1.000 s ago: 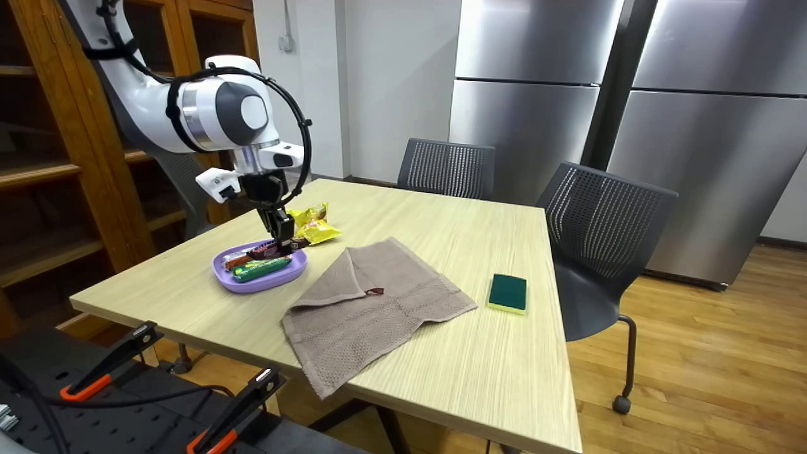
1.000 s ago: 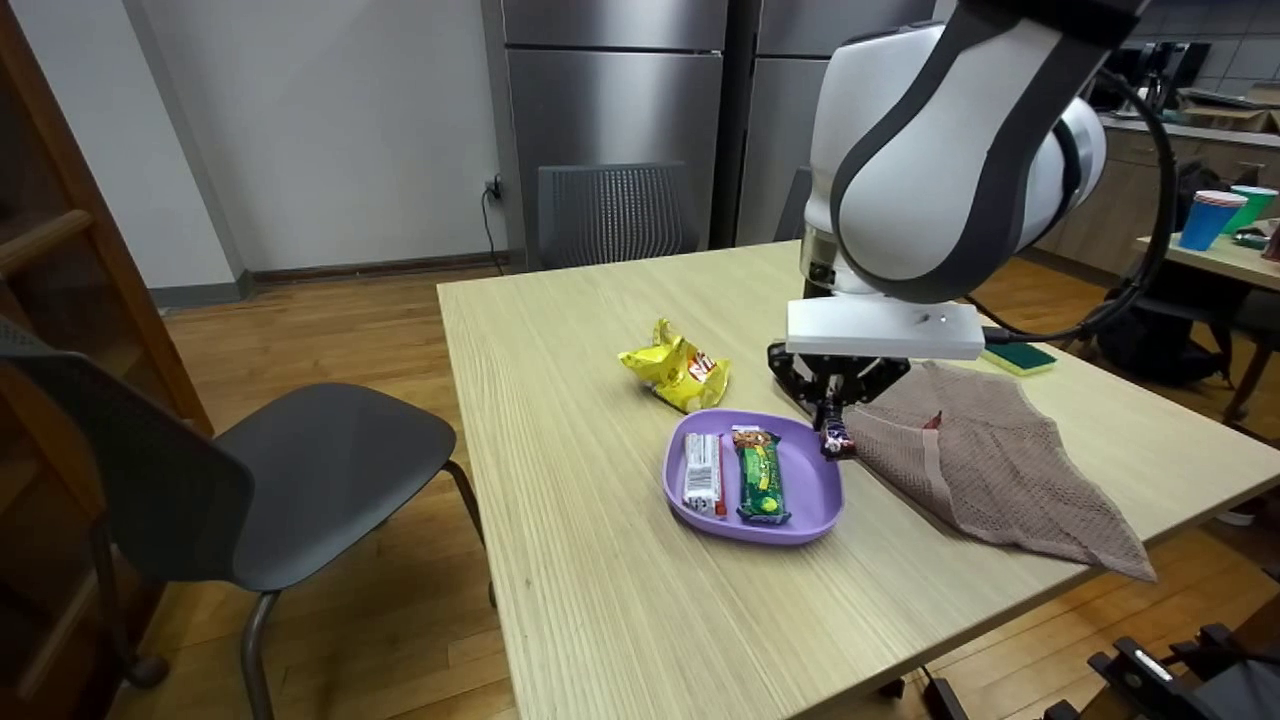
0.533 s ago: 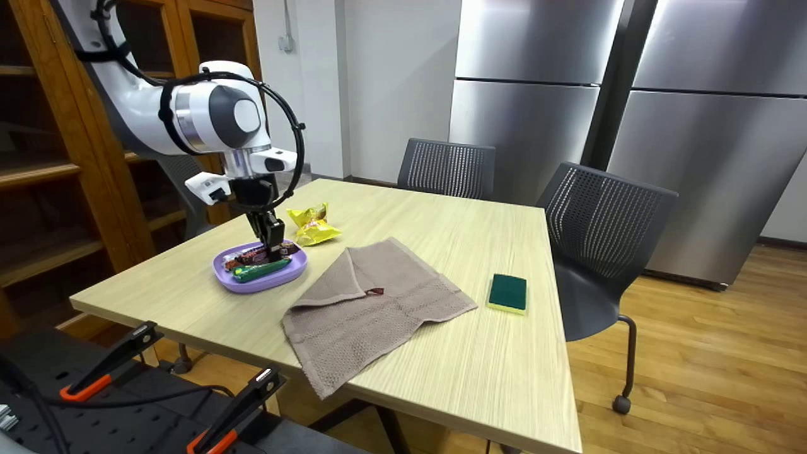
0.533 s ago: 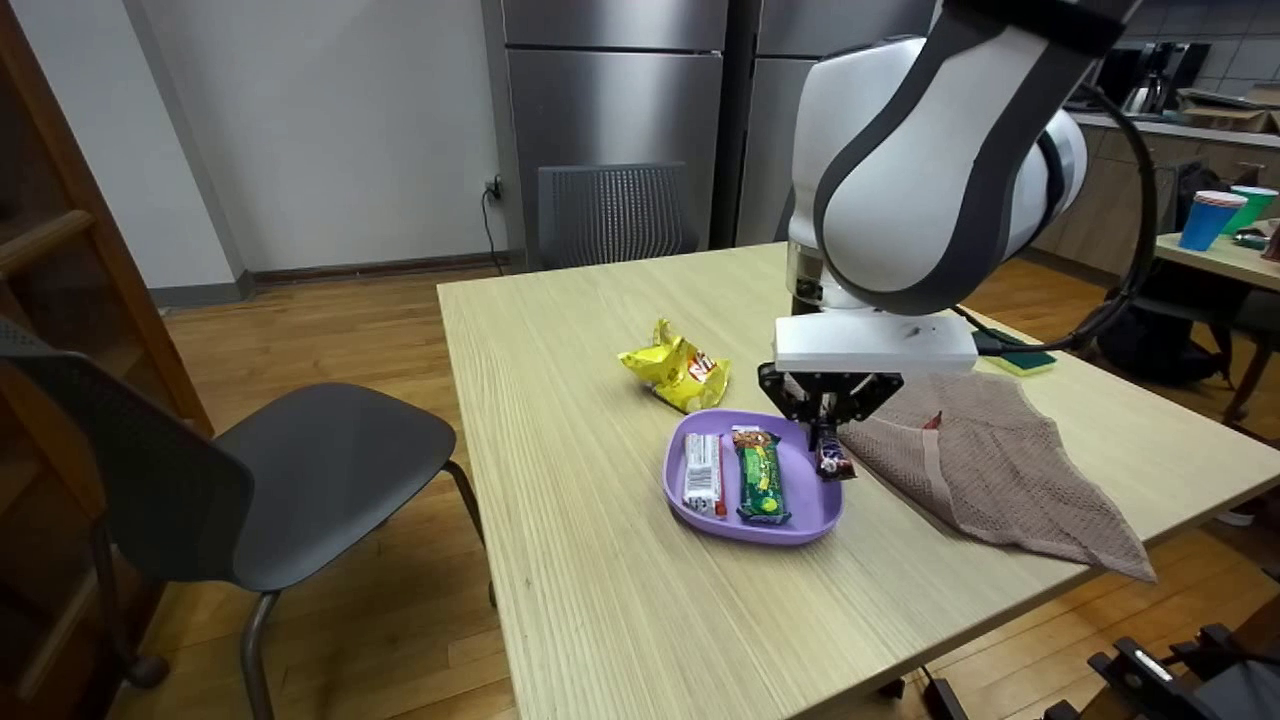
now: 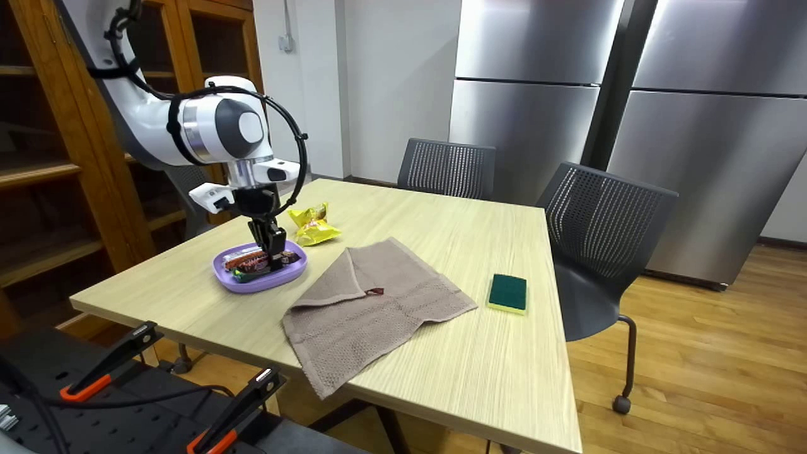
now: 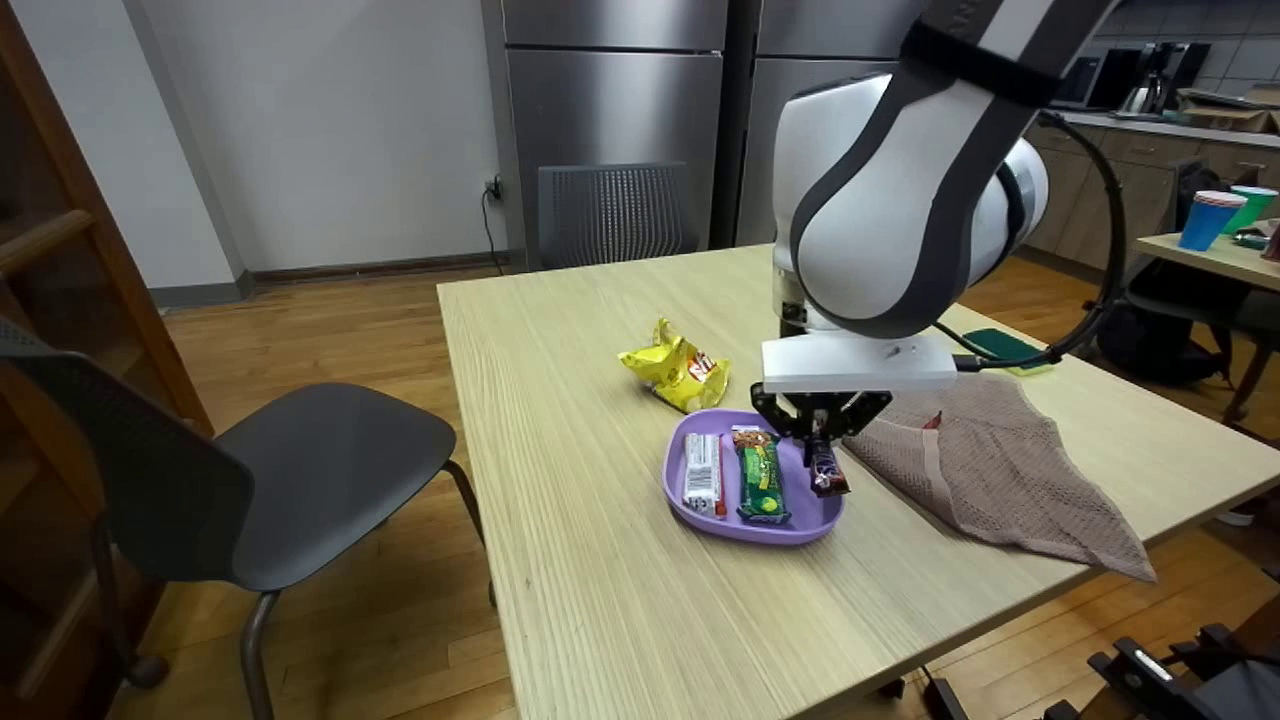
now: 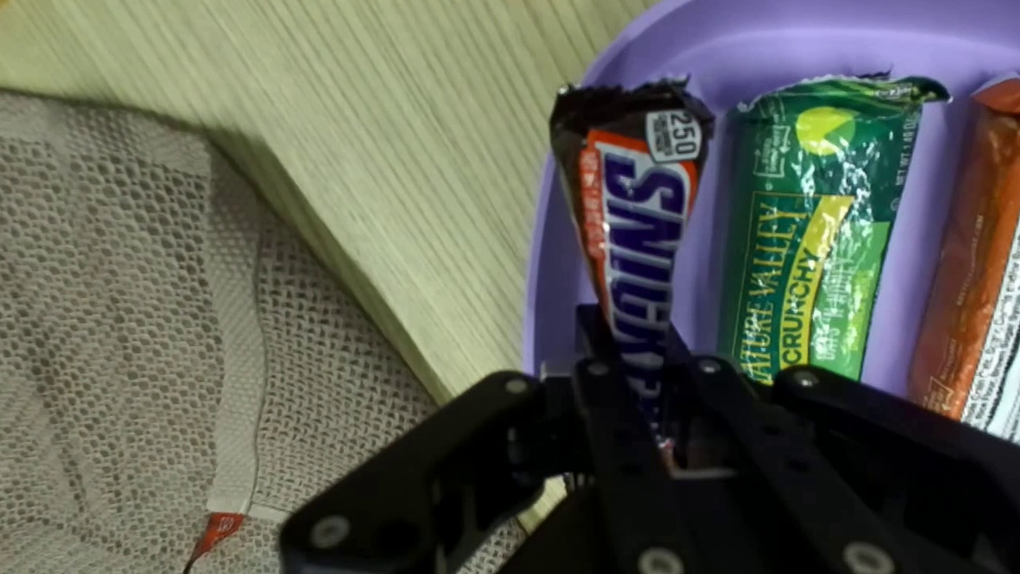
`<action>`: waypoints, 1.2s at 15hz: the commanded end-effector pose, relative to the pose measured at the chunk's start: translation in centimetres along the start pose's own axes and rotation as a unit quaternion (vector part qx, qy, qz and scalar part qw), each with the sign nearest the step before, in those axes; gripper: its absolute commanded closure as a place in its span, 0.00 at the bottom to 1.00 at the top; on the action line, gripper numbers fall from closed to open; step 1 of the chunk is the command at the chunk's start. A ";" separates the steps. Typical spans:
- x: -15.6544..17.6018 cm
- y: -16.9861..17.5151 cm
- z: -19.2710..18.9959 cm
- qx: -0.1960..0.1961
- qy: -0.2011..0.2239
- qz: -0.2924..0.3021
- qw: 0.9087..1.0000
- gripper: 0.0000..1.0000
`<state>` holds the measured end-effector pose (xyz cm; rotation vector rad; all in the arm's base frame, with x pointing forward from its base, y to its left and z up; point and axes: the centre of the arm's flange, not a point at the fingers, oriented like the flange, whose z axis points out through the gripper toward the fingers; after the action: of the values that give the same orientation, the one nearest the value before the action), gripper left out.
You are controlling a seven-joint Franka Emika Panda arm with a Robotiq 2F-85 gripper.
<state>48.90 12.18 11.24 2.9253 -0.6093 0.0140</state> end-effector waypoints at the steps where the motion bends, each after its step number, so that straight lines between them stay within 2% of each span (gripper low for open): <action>1: 0.9 -1.2 0.3 -0.005 -0.010 0.005 1.000 0.97; 6: 1.0 -1.8 0.8 -0.009 -0.014 0.001 1.000 0.97; 8: 1.0 -1.7 0.7 -0.012 -0.013 0.000 1.000 0.60; 16: 1.1 -0.8 -1.1 0.000 -0.001 0.013 1.000 0.03; 18: 1.4 -0.3 -1.4 0.004 0.002 0.019 1.000 0.00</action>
<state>50.44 12.76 10.88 2.9186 -0.6152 0.0145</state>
